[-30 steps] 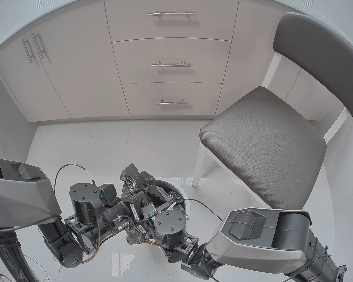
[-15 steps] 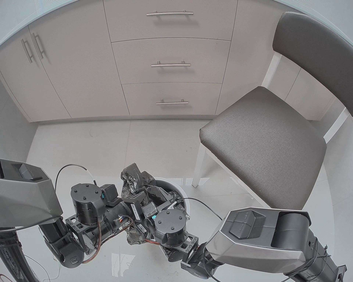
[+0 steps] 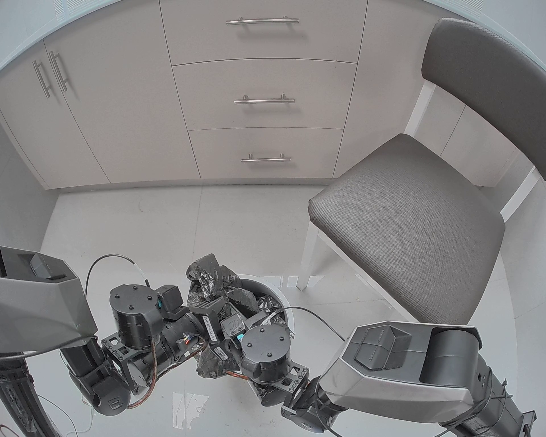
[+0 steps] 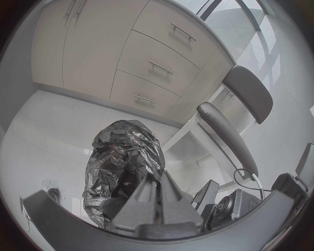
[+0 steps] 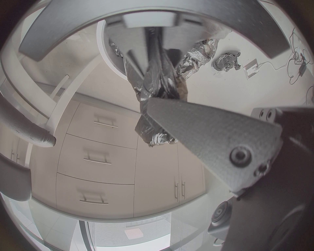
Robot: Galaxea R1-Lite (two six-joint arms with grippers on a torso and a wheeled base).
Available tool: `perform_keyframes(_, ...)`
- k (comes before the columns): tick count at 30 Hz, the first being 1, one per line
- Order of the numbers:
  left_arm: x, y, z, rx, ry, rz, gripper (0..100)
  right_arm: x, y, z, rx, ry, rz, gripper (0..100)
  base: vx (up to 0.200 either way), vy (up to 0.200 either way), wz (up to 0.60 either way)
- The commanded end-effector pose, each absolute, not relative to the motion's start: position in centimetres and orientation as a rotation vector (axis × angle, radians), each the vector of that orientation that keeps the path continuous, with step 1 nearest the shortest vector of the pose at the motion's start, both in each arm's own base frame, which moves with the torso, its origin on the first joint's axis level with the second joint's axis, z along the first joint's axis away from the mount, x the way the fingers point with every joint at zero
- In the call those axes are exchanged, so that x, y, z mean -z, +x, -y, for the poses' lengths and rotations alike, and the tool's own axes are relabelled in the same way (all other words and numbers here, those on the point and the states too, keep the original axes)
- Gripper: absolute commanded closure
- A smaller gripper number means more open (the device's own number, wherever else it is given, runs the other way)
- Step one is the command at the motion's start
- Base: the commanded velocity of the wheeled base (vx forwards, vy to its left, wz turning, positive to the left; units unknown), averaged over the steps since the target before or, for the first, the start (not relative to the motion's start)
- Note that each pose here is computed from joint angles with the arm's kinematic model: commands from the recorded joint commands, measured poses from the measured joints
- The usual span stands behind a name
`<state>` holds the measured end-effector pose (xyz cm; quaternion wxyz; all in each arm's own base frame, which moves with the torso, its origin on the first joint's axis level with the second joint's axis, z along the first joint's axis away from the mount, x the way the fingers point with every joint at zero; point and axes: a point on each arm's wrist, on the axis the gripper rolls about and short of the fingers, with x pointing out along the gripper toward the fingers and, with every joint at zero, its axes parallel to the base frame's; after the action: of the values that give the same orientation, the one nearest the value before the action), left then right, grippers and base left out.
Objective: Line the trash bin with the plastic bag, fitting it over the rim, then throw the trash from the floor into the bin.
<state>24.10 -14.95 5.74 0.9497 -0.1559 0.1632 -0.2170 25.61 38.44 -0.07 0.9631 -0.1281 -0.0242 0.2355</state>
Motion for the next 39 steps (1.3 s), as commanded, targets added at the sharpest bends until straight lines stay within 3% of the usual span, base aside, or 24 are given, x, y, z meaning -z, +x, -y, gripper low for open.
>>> perform_keyframes(1, -5.69, 24.1, 14.94, 0.44, -0.317, -0.334, 100, -0.22, 25.31, -38.37, -0.479, -0.257, 0.052, 100, 0.0, 0.0, 0.0)
perform_keyframes(22, -5.33, 23.97, 15.01, 0.44, -0.3, -0.347, 100, -0.23, 24.59, -37.72, -0.483, -0.265, 0.046, 100, 0.0, 0.0, 0.0)
perform_keyframes(23, -5.37, 23.96, 15.0, 0.44, -0.3, -0.345, 0, -0.23, 24.59, -37.72, -0.483, -0.265, 0.046, 100, 0.0, 0.0, 0.0)
perform_keyframes(39, -5.42, 24.02, 14.99, 0.439, -0.308, -0.342, 0, -0.2, 24.75, -37.59, -0.446, -0.266, 0.042, 100, 0.0, 0.0, 0.0)
